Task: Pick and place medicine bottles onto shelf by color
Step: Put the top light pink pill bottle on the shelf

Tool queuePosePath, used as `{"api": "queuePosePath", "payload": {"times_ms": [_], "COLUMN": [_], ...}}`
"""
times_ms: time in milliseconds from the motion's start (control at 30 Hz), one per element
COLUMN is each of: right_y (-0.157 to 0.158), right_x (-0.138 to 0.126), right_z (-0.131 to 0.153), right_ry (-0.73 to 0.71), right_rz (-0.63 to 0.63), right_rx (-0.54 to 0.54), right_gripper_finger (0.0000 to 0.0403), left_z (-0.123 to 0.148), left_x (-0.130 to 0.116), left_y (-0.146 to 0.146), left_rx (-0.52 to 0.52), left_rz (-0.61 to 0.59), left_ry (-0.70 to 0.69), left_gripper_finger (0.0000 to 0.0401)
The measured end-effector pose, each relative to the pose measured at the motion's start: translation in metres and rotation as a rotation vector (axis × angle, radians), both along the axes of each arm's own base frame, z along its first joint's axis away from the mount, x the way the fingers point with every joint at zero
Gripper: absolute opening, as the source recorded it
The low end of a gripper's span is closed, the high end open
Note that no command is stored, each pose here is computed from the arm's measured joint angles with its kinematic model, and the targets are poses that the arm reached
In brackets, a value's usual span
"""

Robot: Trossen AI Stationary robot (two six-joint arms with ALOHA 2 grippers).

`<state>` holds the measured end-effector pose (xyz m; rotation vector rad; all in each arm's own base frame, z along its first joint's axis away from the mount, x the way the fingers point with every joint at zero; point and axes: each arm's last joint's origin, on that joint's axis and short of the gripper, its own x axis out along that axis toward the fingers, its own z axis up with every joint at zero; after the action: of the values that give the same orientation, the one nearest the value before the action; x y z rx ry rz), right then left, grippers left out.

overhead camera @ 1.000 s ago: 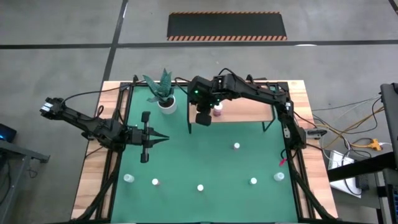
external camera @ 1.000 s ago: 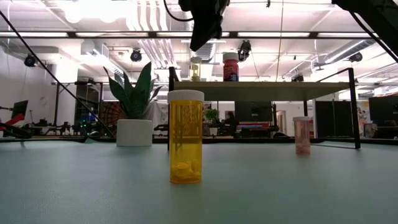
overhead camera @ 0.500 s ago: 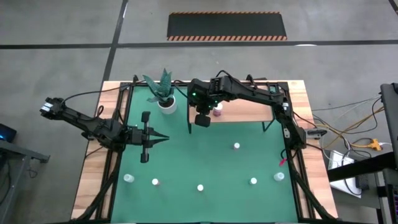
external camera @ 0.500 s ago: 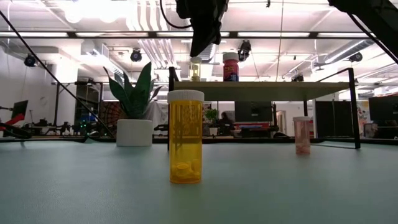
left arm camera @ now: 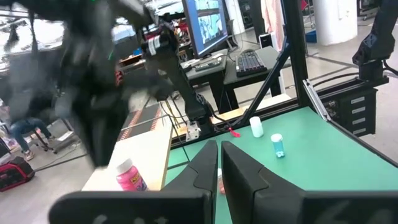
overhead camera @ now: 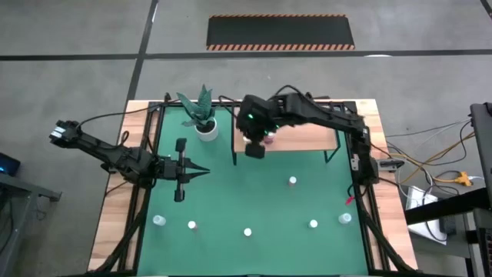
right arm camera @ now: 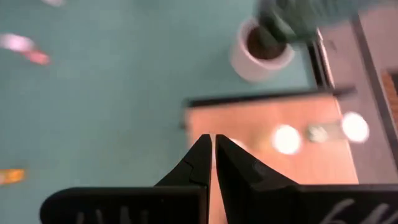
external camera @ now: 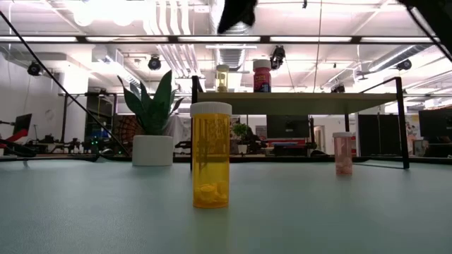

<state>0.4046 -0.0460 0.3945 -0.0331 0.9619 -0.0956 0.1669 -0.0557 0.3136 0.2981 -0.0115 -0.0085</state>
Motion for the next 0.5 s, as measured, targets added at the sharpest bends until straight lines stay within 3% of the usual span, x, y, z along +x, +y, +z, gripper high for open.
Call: {"api": "queuePosePath", "payload": {"times_ms": [267, 500], "right_y": [0.082, 0.126], "right_x": [-0.026, -0.055], "right_z": [0.026, 0.010], "right_ry": [-0.075, -0.010], "right_rz": [0.146, 0.079], "right_rx": [0.053, 0.059], "right_gripper_finger": [0.0009, 0.0009], "left_z": [0.003, 0.004], "left_x": [-0.001, -0.001], "left_y": [0.000, 0.000], "left_rx": [0.020, 0.015], "left_rz": [0.001, 0.001], "left_ry": [-0.017, -0.031], "left_gripper_finger": [0.0004, 0.0004]}}
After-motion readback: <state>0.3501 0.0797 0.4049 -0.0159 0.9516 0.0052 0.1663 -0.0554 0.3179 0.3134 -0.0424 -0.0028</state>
